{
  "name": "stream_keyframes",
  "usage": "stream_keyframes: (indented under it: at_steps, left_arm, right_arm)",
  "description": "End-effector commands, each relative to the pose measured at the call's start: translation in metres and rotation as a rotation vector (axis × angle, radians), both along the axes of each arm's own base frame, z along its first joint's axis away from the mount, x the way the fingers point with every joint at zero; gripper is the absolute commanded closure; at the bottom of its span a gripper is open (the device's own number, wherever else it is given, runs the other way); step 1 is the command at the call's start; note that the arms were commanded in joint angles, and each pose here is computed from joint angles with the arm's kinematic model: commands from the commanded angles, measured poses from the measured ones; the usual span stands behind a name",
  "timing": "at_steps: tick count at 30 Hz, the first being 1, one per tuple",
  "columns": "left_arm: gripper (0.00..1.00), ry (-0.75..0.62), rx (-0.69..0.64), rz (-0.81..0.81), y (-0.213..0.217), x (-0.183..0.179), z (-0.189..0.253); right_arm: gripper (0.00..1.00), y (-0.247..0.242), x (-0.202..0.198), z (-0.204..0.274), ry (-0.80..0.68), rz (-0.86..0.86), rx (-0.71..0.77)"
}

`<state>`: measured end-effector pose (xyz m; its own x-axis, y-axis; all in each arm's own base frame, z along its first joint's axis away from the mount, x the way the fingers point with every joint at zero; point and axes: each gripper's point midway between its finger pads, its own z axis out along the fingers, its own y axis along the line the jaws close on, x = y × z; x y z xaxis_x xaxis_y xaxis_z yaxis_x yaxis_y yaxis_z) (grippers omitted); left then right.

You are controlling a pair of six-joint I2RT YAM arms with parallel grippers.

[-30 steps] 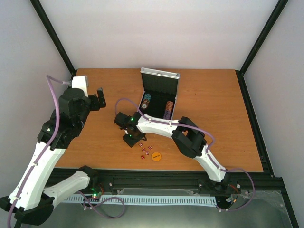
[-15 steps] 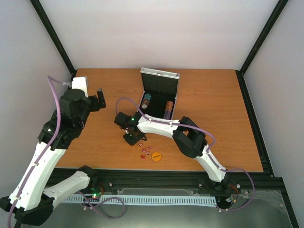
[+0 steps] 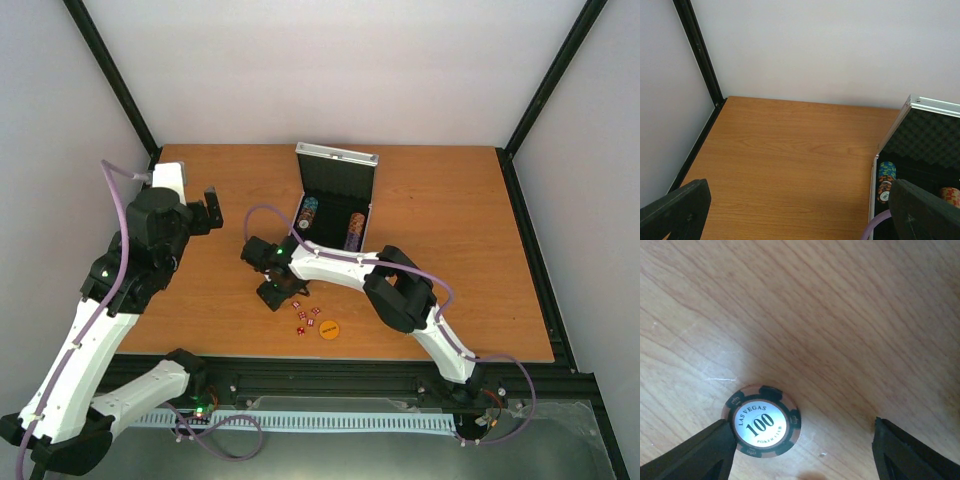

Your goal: Pack up texas hold em set

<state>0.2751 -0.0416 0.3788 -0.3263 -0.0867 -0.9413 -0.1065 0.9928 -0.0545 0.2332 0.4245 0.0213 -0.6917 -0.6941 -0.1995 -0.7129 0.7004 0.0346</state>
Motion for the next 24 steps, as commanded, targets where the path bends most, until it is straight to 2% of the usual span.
stream_keyframes:
  at_steps: [1, 11, 24]
  left_arm:
    - [0.0, -0.032, -0.006, 0.017, 0.005, -0.003, 0.008]
    - [0.0, -0.047, -0.008, 0.024, 0.008, -0.007, 0.014]
    - [0.0, -0.055, 0.009, 0.043, 0.015, -0.013, 0.015]
  right_arm:
    - [0.21, -0.008, -0.006, 0.003, 0.005, 0.005, -0.027]
    - [0.2, 0.014, -0.021, 0.033, -0.001, 0.095, -0.009]
    - [0.19, 0.019, -0.027, 0.009, 0.035, 0.107, -0.06]
